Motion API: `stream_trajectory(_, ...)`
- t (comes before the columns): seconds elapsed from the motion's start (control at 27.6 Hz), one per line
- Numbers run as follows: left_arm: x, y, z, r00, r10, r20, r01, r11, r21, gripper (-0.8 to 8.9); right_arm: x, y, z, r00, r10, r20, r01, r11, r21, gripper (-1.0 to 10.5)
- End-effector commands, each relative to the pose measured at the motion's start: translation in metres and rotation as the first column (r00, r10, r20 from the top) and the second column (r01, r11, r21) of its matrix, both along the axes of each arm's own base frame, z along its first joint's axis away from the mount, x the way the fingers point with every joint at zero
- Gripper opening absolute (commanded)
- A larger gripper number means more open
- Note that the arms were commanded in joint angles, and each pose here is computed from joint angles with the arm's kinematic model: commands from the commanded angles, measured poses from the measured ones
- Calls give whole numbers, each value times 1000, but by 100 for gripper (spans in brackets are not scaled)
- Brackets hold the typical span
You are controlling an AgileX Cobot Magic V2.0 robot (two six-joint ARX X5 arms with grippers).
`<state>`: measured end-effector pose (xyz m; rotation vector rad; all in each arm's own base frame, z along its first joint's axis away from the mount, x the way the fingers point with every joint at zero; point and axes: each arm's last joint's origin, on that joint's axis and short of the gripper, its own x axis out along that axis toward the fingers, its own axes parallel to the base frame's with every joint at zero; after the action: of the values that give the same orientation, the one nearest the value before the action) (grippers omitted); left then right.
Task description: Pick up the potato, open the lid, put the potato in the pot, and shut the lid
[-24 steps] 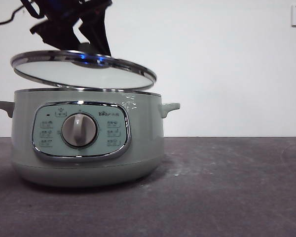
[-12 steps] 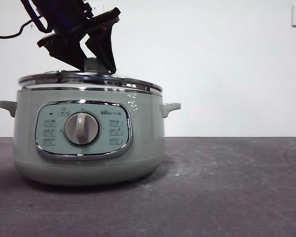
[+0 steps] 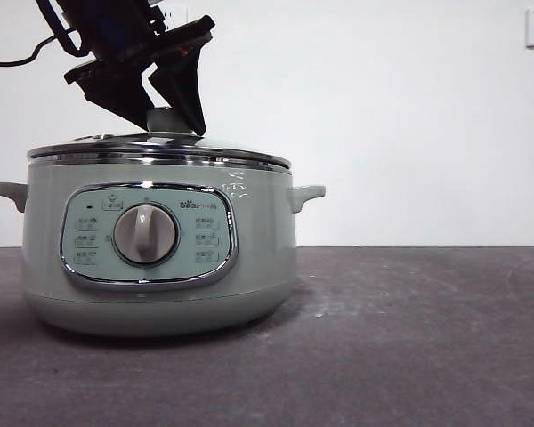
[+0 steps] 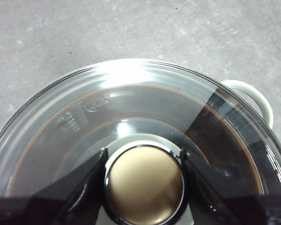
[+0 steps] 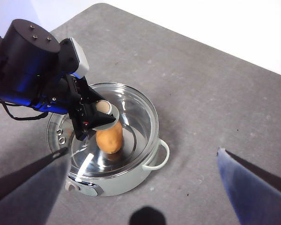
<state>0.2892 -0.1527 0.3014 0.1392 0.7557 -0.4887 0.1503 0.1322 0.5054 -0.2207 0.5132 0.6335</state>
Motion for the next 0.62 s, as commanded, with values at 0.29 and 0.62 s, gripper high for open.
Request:
stream_trajectory(0.29, -1, -1, -12, 996, 4, -84, -3, 1000, 12, 346, 1, 1, 0, 1000, -7, -1, 7, 1000, 7, 594)
stream_trajectory(0.62, 0, -1, -9, 998, 6, -59, -6, 1000, 5, 347, 0, 0, -2, 1000, -7, -17, 7, 1000, -7, 594)
